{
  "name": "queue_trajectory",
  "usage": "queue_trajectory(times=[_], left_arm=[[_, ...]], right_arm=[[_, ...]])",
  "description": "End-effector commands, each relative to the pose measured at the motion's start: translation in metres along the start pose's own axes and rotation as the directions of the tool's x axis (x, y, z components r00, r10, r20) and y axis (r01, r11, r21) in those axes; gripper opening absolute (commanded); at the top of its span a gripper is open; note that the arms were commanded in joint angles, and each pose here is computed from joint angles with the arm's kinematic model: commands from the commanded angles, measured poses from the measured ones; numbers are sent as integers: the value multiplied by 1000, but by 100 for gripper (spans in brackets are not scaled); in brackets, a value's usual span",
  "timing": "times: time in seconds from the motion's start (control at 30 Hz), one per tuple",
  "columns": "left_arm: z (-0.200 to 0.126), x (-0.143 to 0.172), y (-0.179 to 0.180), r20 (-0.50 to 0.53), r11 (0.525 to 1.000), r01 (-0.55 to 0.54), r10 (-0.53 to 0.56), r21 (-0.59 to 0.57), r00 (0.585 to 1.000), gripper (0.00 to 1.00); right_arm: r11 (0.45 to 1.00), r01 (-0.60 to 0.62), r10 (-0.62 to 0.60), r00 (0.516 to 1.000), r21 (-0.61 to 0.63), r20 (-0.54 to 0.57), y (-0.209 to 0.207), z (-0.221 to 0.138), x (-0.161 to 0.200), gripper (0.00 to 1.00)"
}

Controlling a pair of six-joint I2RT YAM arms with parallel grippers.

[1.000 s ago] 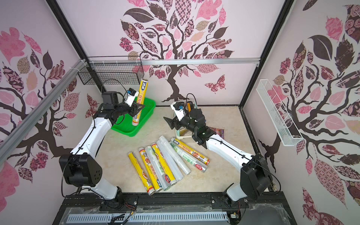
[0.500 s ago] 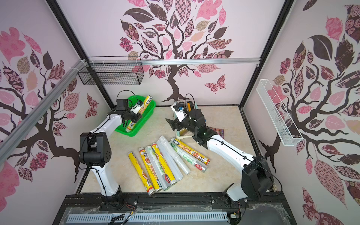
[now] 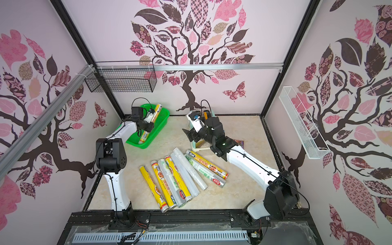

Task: Put the plastic wrap into the basket
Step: Move the basket to the center of the board.

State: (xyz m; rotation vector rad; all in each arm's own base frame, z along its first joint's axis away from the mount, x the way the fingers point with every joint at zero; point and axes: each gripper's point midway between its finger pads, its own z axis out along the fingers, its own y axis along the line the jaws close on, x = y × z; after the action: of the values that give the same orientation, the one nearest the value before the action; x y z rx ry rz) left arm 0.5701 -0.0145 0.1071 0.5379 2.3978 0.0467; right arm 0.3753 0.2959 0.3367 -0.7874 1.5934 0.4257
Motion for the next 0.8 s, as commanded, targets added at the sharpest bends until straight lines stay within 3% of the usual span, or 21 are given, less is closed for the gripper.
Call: queue_trajectory(times=[0.0, 0.23, 0.37, 0.53, 0.67, 0.77], left_arm=[[4, 7, -20, -63, 985, 139, -133, 99, 989, 39], [9, 18, -68, -170, 964, 184, -152, 192, 974, 39], [8, 18, -90, -213, 931, 265, -215, 250, 953, 39], [9, 17, -95, -260, 890, 387, -324, 243, 910, 39], [3, 14, -76, -245, 907, 399, -360, 134, 900, 39], [-10, 8, -72, -228, 916, 380, -346, 129, 910, 39]], right_arm=[[999, 6, -6, 1000, 53, 2, -16, -4, -13, 85], [995, 17, -13, 999, 94, -40, -26, -10, -6, 85], [993, 16, -10, 999, 121, -51, -31, -12, -4, 85], [993, 20, -13, 998, 120, -55, -31, -14, -5, 85], [993, 36, -29, 998, 116, -64, -30, -16, -3, 85], [993, 35, -27, 997, 112, -69, -29, -16, 0, 85]])
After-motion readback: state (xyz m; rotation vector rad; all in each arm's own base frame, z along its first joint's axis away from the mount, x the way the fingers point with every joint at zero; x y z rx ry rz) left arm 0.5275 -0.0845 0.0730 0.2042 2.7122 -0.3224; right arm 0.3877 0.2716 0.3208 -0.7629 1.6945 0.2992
